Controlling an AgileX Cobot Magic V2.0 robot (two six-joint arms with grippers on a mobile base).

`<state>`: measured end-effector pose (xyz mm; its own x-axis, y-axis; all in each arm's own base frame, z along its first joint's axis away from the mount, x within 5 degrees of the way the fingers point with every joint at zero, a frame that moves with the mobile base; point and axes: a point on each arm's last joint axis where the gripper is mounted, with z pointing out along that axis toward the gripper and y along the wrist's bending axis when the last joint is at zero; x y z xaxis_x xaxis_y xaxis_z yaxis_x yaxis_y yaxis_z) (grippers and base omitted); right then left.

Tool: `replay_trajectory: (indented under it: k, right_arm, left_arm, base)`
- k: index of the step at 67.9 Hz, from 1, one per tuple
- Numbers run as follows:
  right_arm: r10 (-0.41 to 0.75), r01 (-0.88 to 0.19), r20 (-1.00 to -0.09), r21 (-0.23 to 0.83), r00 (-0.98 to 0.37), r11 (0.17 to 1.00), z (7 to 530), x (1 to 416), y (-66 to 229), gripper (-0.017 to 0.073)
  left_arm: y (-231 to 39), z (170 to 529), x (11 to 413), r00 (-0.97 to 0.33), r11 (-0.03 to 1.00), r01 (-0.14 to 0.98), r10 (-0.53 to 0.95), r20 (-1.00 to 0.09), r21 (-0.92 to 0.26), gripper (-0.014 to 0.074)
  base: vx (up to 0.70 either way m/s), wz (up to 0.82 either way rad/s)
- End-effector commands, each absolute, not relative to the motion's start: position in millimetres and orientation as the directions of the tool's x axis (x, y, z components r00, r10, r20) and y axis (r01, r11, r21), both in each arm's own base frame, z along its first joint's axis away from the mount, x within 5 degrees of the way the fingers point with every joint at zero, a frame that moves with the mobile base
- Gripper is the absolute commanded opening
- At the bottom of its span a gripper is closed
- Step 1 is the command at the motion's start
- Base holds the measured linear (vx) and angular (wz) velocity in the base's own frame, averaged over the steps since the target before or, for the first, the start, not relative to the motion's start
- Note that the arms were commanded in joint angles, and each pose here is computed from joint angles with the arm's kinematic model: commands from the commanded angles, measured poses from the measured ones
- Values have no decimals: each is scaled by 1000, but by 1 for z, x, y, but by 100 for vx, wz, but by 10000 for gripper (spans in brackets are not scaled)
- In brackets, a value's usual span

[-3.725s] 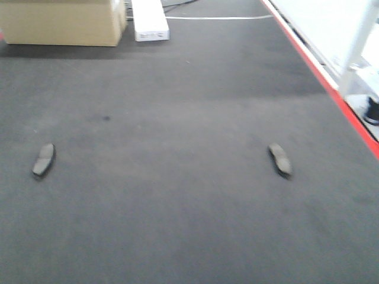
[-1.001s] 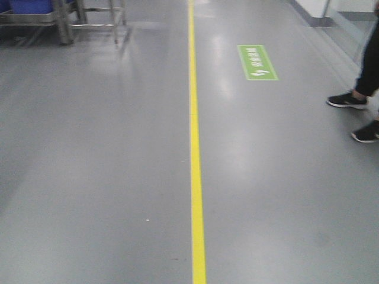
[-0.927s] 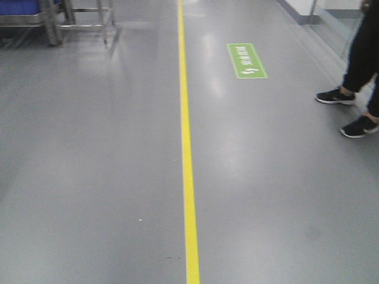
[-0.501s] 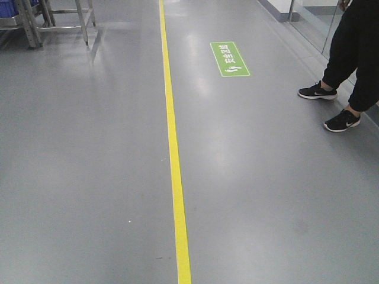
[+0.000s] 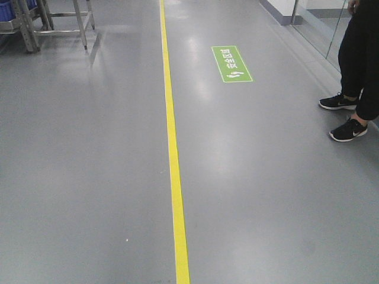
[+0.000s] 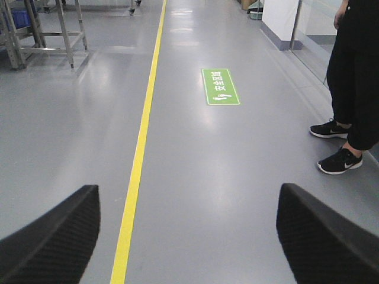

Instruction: Move and align brake pads A on conveyor

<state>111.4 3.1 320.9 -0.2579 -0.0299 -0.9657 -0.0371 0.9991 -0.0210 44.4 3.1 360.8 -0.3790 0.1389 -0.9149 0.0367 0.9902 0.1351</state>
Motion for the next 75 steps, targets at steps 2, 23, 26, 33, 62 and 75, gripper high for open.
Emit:
replay_trajectory:
  k: [2, 23, 26, 33, 62, 75]
  right_arm:
    - [-35, -31, -985, -30, -166, 999, 336, 113, 3, 592]
    - [-35, -31, -985, -30, -166, 999, 336, 113, 3, 592]
    - [-35, -31, -985, -30, -166, 999, 336, 113, 3, 592]
    - [-35, -31, -985, -30, -166, 999, 336, 113, 3, 592]
    - [-35, -31, -985, -30, -166, 999, 336, 113, 3, 592]
    - [-35, -31, -985, -30, -166, 999, 336, 113, 3, 592]
  left_arm:
    - [3, 371, 47, -308, 990, 34, 142, -941, 138, 460]
    - [3, 370, 47, -323, 990, 35, 142, -936, 138, 460]
    - [3, 370, 47, -323, 990, 35, 142, -936, 138, 460]
    - [3, 370, 47, -323, 990, 35, 142, -936, 138, 460]
    - [3, 370, 47, -322, 990, 35, 142, -936, 138, 460]
    - [3, 370, 47, -322, 990, 35, 142, -936, 138, 460]
  base:
    - [38, -3]
    - [51, 2]
    - [63, 6]
    - [65, 7]
    - [70, 7]
    - [75, -1]
